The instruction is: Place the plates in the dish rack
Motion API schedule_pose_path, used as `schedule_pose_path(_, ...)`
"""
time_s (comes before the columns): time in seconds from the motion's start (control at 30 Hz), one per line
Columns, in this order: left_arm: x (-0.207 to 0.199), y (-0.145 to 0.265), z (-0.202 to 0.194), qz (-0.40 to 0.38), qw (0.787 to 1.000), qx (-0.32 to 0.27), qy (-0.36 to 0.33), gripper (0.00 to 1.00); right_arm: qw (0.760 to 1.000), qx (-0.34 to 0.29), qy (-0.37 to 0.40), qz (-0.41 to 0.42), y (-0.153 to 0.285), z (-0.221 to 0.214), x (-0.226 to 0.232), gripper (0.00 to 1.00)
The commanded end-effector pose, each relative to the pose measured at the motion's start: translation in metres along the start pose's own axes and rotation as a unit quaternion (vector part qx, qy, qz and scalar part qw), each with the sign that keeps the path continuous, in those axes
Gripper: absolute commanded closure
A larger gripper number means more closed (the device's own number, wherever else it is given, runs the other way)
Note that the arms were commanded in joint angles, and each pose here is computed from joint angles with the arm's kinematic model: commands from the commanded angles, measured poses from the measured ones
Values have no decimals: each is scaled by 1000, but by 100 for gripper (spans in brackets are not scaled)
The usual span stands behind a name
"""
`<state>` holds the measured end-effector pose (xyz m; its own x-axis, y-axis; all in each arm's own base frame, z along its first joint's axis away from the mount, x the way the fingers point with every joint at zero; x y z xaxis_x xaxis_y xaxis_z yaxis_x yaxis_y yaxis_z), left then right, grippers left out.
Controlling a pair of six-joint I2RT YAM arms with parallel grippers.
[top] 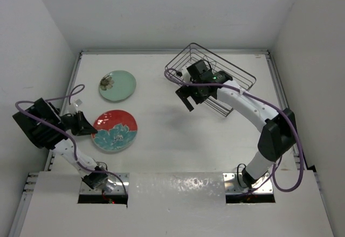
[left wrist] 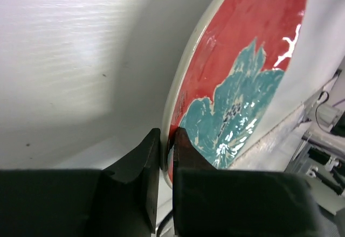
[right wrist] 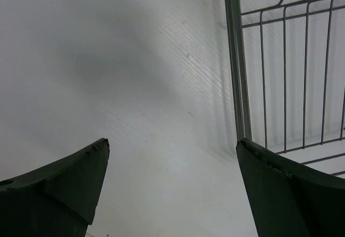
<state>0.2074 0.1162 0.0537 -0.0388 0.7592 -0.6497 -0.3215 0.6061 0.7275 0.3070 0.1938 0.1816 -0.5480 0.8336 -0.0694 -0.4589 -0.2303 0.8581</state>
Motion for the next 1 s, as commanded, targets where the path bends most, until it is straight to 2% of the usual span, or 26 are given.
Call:
schedule_pose_path(0.0, -5, 14, 20, 9, 996, -2, -94, 100, 998, -37, 47, 15, 11, 14, 16, 1)
schedule_pose_path(0.07, -21, 16, 34, 9, 990, 4, -143, 100, 996, -36, 77, 35, 7, 12, 30, 1)
schedule_pose_path(0.2, -66, 13, 62, 7, 968, 7, -251, 100, 983, -80, 103, 132, 3, 25, 68, 1)
schedule_pose_path(0.37, -128, -2, 86, -7, 932, 15, -362, 100, 954, -201, 111, 190, 3, 60, 87, 1)
schedule_pose_path(0.43, -147, -2, 94, -13, 920, 6, -392, 100, 949, -210, 112, 208, -4, 66, 93, 1)
schedule_pose_path(0.53, -183, -14, 96, -30, 889, 15, -458, 100, 936, -205, 120, 258, -18, 78, 108, 1)
schedule_pose_path(0.63, -205, -22, 94, -40, 867, 18, -497, 100, 913, -211, 121, 327, -37, 87, 129, 11)
schedule_pose_path(0.67, -209, -24, 93, -44, 863, 17, -503, 100, 903, -240, 121, 336, -41, 98, 133, 26)
schedule_pose_path(0.73, -216, -24, 90, -59, 857, 6, -512, 100, 899, -229, 88, 364, -65, 101, 138, 35)
schedule_pose_path(0.8, -220, -24, 86, -70, 854, -4, -515, 100, 899, -218, 73, 374, -85, 110, 141, 36)
schedule_pose_path(0.83, -221, -25, 84, -75, 852, -5, -518, 100, 899, -222, 72, 371, -88, 118, 142, 29)
schedule_pose_path(0.87, -225, -23, 83, -81, 849, -11, -522, 100, 899, -217, 67, 374, -94, 118, 143, 28)
schedule_pose_path(0.97, -231, -22, 83, -88, 846, -20, -525, 100, 889, -199, 52, 410, -112, 111, 154, 30)
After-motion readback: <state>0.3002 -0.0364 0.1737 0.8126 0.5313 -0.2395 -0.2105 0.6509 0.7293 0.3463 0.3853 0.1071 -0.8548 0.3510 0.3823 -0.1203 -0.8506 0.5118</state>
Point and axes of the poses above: each gripper's point midway between its finger pads, its own y axis back along the fingers, its own x axis along the line the jaws close on, z = x × y, the point moved 5 cm from there along y, back along the fingers, and after that the axes turned 6 degrees about -y, right-handed, at the moved point
